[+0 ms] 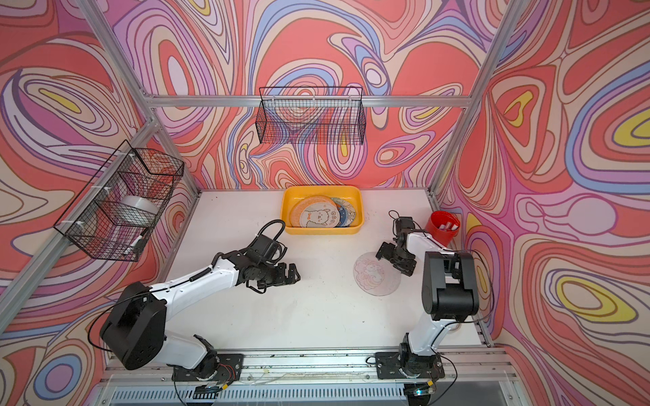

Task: Put the coasters into the storage box
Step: Move the coaster to the center of the board.

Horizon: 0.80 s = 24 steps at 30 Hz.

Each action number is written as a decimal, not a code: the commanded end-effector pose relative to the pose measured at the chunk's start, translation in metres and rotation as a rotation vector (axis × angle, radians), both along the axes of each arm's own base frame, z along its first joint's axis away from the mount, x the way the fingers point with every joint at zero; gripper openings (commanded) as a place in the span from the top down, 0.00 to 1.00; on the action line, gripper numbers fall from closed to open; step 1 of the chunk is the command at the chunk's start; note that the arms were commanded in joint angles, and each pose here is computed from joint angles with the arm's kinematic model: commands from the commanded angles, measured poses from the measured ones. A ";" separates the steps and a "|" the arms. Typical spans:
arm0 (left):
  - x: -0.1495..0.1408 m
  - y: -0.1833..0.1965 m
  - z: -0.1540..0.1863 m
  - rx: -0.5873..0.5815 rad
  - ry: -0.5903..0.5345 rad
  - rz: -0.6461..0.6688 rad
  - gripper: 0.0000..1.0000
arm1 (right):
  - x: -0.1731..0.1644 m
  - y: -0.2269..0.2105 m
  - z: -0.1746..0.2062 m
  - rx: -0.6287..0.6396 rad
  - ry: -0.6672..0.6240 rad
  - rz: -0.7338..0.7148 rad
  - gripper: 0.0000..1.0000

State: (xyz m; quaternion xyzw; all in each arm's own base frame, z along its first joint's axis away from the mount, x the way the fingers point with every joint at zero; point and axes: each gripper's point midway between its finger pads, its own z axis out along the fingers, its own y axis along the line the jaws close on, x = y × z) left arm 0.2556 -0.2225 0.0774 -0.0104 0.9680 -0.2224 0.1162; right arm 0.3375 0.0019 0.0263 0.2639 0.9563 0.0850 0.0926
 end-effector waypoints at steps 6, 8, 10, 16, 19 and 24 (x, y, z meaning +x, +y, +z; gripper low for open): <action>0.006 -0.010 0.008 0.003 -0.025 -0.024 0.00 | -0.029 0.059 -0.005 0.249 0.024 0.042 0.02; 0.009 -0.014 0.007 0.003 -0.025 -0.028 0.00 | -0.031 0.073 -0.003 0.265 0.022 0.063 0.02; 0.012 -0.020 0.007 0.002 -0.026 -0.035 0.00 | -0.031 0.089 -0.001 0.277 0.019 0.095 0.02; 0.025 -0.032 0.002 0.018 -0.028 -0.042 0.00 | -0.028 0.132 -0.004 0.287 0.026 0.198 0.02; 0.035 -0.036 0.000 0.032 -0.038 -0.043 0.00 | -0.027 0.152 -0.007 0.292 0.029 0.252 0.02; 0.051 -0.049 -0.006 0.033 -0.044 -0.045 0.02 | -0.022 0.180 0.000 0.296 0.000 0.351 0.02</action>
